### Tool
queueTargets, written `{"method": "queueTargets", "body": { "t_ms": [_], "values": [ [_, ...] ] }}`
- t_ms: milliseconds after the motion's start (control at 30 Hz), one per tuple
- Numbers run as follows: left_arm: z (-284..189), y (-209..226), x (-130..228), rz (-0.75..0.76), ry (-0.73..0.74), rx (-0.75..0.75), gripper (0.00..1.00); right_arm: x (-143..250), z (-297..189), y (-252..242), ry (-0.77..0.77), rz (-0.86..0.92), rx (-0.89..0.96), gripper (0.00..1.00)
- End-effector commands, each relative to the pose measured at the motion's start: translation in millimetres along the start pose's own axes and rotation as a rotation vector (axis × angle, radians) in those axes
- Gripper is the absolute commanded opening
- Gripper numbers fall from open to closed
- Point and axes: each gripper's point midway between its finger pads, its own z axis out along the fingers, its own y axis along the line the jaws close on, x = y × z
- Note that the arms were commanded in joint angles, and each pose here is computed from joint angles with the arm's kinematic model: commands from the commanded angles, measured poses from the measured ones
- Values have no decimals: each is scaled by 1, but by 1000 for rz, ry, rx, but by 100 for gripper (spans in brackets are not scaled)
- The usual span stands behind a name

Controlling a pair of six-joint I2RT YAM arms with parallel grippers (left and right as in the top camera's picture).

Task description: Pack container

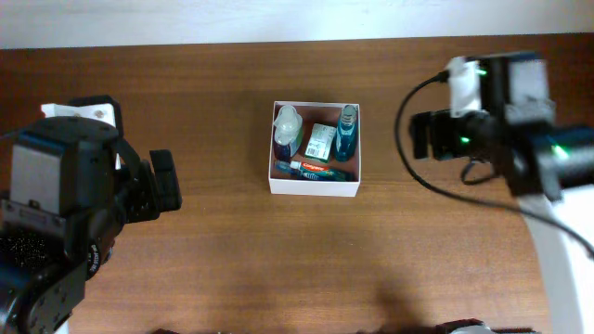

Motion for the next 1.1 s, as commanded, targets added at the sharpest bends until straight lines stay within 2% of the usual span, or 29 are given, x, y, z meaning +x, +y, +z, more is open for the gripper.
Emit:
{"method": "queueTargets", "body": {
  "t_ms": [0, 133, 300, 433, 733, 900, 1067],
  "values": [
    [1, 4, -1, -3, -2, -18, 99, -9, -49, -20, -169, 29, 57, 99],
    [1, 4, -1, -3, -2, -18, 99, 3, -83, -43, -286, 88, 127, 99],
    [1, 4, -1, -3, -2, -18, 99, 47, -84, -61, -361, 142, 202, 99],
    [1, 4, -1, -3, -2, -18, 99, 87, -60, -61, -394, 150, 218, 99],
    [1, 4, -1, -3, -2, -18, 99, 188, 19, -49, -358, 153, 193, 99],
    [1, 4, -1, -3, -2, -18, 99, 206, 43, -42, -447, 136, 161, 99],
    [1, 4, -1, -3, -2, -18, 99, 220, 56, -38, -465, 130, 147, 99]
  ]
}}
